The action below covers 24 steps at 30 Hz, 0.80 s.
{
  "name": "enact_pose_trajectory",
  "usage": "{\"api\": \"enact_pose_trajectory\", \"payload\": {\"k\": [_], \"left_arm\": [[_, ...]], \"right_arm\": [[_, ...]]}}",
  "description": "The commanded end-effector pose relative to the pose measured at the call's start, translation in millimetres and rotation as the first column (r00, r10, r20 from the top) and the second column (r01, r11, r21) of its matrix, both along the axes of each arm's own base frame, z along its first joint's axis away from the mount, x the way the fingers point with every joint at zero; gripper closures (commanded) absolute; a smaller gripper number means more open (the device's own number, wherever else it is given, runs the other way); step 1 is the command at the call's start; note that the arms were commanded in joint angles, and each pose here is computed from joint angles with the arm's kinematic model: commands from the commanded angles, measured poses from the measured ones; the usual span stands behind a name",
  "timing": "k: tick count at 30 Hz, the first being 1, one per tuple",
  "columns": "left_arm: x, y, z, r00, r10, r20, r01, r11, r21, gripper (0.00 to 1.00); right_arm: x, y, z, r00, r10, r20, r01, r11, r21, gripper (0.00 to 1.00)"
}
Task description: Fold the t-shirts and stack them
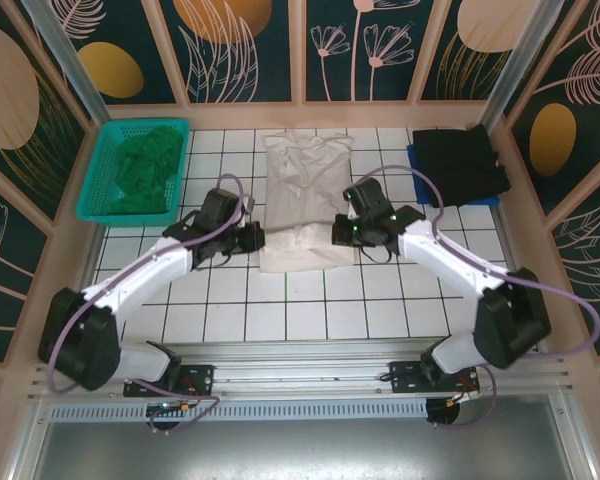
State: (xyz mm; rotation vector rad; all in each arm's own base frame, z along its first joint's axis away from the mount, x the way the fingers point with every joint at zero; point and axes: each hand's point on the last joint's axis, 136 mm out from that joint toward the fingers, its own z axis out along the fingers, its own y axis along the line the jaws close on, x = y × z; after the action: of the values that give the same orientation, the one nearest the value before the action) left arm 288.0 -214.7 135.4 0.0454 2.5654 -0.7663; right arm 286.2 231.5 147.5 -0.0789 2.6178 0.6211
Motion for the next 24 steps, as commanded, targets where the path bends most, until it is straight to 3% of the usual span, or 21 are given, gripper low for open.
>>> {"api": "enact_pose_trajectory", "payload": {"k": [1, 4, 8, 13, 18, 24], "left_arm": [[-36, 18, -14, 0.995, 0.057, -0.084, -0.056, 0.998, 0.008, 1.0], [-54, 22, -14, 0.994, 0.063, -0.085, -0.066, 0.997, -0.039, 1.0], [-41, 21, -22, 0.996, 0.072, -0.059, -0.073, 0.997, -0.013, 1.0], [14, 2, -23, 0.999, 0.042, -0.018, -0.041, 0.998, 0.057, 1.0], [79, 0, -19, 0.999, 0.044, 0.006, -0.044, 0.998, 0.052, 1.0], [127, -2, -57, 0.997, 0.022, -0.079, -0.016, 0.997, 0.077, 1.0]], "right_arm": [[-42, -13, -13, 0.995, -0.061, -0.077, 0.059, 0.998, -0.033, 1.0], [-71, -15, -9, 0.994, -0.067, -0.089, 0.067, 0.998, 0.002, 1.0], [-59, -30, -9, 0.993, -0.106, -0.049, 0.108, 0.994, 0.032, 1.0], [2, -42, -14, 0.993, -0.115, -0.003, 0.115, 0.993, 0.017, 1.0], [64, -36, -22, 0.997, -0.082, 0.008, 0.082, 0.997, 0.016, 1.0], [115, -35, -47, 0.997, -0.07, -0.033, 0.07, 0.997, -0.01, 1.0]]}}
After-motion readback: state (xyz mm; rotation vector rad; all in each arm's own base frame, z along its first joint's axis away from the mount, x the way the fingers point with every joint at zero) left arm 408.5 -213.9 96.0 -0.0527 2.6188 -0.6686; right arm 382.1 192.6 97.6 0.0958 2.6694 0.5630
